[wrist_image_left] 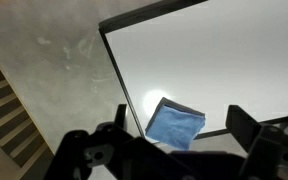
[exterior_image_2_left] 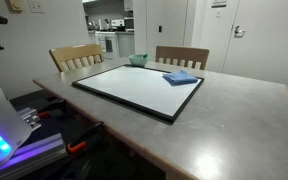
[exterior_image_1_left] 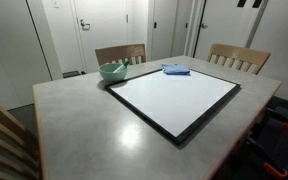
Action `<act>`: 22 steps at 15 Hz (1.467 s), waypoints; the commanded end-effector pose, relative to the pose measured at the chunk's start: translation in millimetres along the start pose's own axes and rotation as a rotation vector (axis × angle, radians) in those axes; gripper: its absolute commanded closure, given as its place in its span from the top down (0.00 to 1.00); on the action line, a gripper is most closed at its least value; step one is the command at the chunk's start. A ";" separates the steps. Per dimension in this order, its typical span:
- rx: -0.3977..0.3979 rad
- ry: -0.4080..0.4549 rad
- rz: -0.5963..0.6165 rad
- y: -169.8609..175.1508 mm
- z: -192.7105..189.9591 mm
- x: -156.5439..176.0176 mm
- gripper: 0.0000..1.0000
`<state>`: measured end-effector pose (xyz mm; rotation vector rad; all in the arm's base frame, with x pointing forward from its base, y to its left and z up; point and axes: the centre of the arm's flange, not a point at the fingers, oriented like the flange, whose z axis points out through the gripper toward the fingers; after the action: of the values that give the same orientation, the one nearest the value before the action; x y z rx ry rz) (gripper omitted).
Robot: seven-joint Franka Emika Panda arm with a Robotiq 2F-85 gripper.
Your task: Take the marker out of the bowl and use it to write on the board
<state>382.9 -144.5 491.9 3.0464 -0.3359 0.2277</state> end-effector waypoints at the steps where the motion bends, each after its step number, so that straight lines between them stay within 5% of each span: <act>1: 0.000 0.000 0.000 0.0 0.1 -0.1 1.00; 12: 0.026 0.004 -0.023 2.3 5.8 1.9 1.00; 22: 0.177 0.061 -0.446 -7.0 50.8 58.7 1.00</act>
<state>414.4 -144.8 465.3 3.1601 0.2015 0.3320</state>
